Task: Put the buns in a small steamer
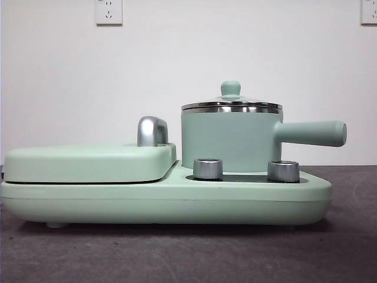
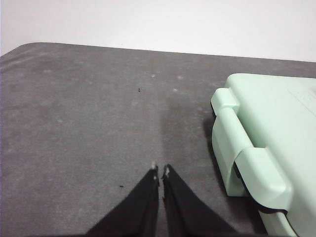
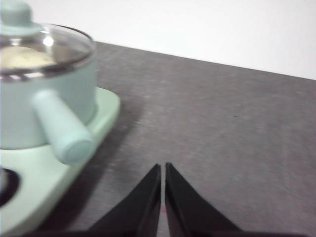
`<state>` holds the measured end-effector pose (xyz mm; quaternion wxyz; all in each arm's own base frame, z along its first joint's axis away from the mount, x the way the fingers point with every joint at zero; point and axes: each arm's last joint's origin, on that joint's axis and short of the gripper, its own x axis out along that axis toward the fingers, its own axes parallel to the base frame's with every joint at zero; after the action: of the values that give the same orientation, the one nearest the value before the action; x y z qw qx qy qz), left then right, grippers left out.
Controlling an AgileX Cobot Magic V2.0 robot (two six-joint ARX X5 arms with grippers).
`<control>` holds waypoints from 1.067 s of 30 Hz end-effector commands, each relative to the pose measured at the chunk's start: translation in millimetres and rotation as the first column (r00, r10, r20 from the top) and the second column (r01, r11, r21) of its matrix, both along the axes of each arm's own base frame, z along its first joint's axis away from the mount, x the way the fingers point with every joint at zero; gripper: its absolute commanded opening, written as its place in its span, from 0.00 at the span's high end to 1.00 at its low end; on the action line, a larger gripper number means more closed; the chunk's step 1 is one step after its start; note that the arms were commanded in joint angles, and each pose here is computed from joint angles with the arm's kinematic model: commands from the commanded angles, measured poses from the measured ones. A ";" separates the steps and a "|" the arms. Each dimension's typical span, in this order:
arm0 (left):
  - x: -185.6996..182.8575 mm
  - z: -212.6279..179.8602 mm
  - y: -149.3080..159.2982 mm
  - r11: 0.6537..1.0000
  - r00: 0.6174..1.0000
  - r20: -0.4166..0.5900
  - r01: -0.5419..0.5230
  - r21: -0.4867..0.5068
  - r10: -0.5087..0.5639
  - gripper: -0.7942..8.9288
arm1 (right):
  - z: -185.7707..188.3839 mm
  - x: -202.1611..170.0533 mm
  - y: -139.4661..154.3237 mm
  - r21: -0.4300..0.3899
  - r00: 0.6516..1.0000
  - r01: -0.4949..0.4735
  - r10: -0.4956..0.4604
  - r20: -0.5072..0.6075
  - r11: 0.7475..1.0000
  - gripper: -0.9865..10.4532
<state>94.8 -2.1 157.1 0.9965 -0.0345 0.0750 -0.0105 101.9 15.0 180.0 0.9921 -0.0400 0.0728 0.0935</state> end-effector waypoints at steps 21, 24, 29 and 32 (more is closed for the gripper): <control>1.2 -5.3 0.1 1.000 1.000 -0.005 0.000 -0.002 0.000 0.90 | -21.5 -5.4 -7.4 0.022 0.995 0.068 -0.070 0.068 0.997 0.90; 1.2 -5.3 0.1 1.000 1.000 -0.005 0.000 -0.002 0.000 0.90 | -21.6 -5.4 -7.4 0.022 0.995 0.068 -0.070 0.068 0.997 0.90; 1.2 -5.3 0.1 1.000 1.000 -0.005 0.000 -0.002 0.000 0.90 | -21.5 -5.4 -7.4 0.022 0.995 0.068 -0.070 0.068 0.997 0.90; 1.2 -5.3 0.0 1.000 1.000 -0.005 0.000 -0.002 0.000 0.90 | -21.5 -5.4 -7.4 0.022 0.995 0.068 -0.070 0.068 0.997 0.90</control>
<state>94.8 -2.1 157.1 0.9966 -0.0347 0.0746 -0.0105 96.3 7.6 159.1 0.9967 -0.0359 0.0417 0.0589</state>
